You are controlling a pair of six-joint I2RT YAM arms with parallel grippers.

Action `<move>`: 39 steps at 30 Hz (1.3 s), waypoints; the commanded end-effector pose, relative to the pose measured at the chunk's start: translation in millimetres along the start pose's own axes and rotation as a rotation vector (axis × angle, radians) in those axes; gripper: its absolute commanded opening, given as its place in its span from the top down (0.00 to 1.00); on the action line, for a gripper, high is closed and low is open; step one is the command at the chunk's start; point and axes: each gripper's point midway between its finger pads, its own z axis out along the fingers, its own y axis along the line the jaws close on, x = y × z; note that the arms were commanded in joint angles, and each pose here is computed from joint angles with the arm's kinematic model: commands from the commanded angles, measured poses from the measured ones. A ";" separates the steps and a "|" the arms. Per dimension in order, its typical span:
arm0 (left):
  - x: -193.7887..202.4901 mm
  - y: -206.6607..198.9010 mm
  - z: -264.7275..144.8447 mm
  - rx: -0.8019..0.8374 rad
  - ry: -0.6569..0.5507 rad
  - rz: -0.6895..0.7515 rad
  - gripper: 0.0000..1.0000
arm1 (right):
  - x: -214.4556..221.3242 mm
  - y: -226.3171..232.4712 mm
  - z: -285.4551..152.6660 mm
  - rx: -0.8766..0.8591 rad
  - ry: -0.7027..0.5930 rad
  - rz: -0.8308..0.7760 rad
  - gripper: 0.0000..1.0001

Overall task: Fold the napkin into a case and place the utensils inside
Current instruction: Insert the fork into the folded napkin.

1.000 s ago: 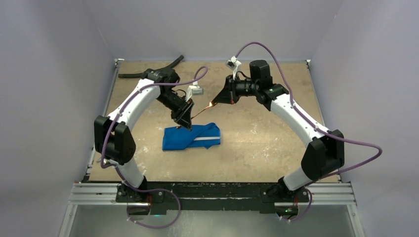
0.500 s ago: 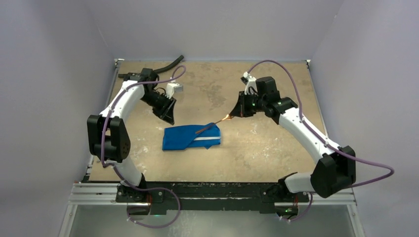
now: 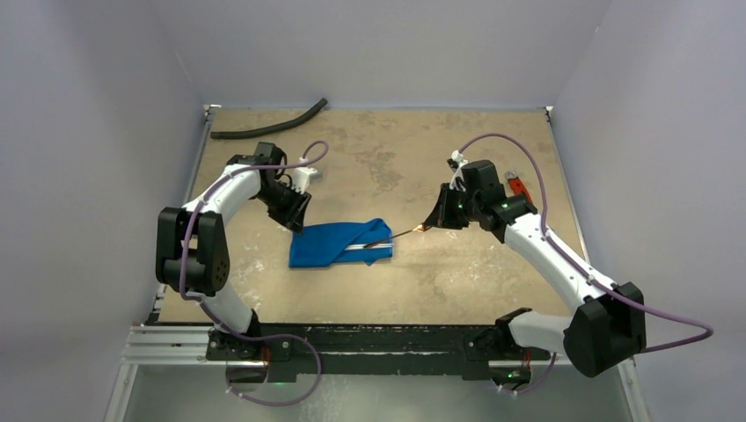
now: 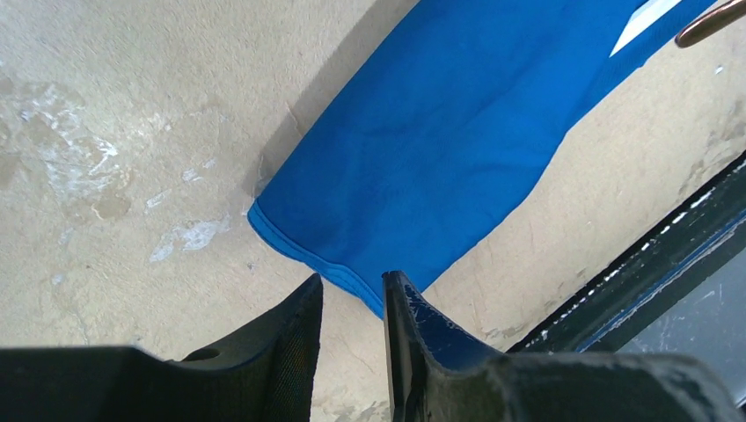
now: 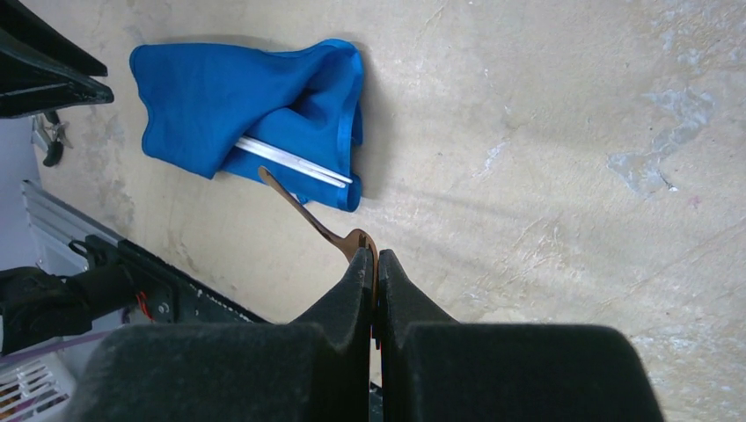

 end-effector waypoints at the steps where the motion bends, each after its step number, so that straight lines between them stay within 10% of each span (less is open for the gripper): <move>1: 1.8 5.9 1.5 -0.029 -0.026 0.013 0.70 | -5.5 -0.4 1.8 0.009 -0.031 0.040 1.00; 39: 46.3 25.5 26.8 -0.064 0.074 0.232 0.81 | 11.0 22.5 57.8 -0.046 -0.011 0.162 1.00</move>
